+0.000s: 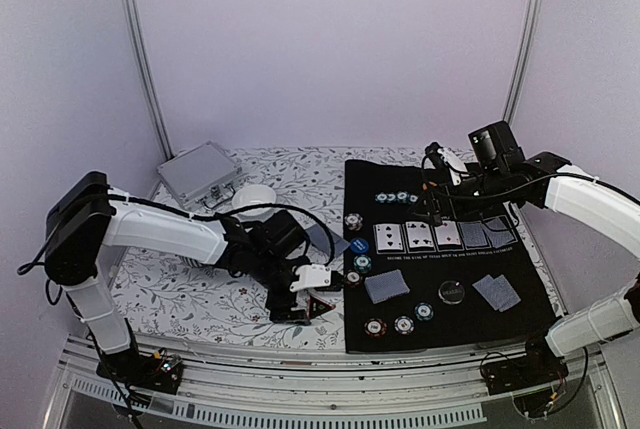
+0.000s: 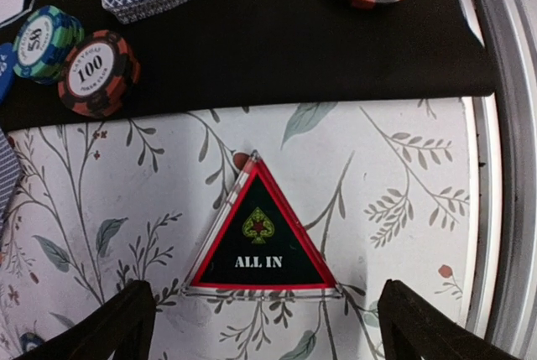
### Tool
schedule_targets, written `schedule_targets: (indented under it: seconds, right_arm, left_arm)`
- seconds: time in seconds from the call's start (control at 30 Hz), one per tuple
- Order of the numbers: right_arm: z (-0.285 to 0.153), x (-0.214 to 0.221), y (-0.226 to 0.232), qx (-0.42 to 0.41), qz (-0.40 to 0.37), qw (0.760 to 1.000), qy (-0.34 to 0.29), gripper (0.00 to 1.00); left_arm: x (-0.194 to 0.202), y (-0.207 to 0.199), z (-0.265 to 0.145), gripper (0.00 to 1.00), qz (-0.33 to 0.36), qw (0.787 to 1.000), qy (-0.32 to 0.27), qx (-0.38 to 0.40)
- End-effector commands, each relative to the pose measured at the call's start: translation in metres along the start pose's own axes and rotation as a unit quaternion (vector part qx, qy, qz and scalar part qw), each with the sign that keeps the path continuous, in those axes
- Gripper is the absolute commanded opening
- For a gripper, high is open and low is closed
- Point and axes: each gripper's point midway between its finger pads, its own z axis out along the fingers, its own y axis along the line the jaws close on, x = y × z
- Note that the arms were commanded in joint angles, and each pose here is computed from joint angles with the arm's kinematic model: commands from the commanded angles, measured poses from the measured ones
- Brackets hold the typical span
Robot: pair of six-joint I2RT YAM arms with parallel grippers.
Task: Distribute texas hold em gaming equipment
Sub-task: Pick up the all-in button from the center of the board.
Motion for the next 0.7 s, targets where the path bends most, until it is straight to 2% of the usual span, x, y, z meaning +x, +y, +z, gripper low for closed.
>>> schedule_targets:
  seconds: [0.0,0.1,0.33,0.67]
  right_arm:
    - [-0.005,0.001,0.004,-0.01,-0.003,1.0,-0.004,0.99]
    - [-0.004,0.001,0.004,-0.012,-0.003,1.0,-0.003,0.99]
    - [-0.005,0.002,0.003,-0.009,-0.003,1.0,-0.003,0.99]
    - [-0.003,0.002,0.003,-0.01,-0.002,1.0,-0.001,0.99]
  left_arm:
    - [0.004,0.017,0.01,0.94,-0.002,1.0,0.015,-0.021]
    - [0.012,0.024,0.018,0.92,-0.004,0.999,0.033,-0.038]
    - [0.005,0.018,0.018,0.88,-0.004,1.0,0.016,-0.02]
    - [0.004,-0.007,0.018,0.78,-0.009,0.999,0.009,0.05]
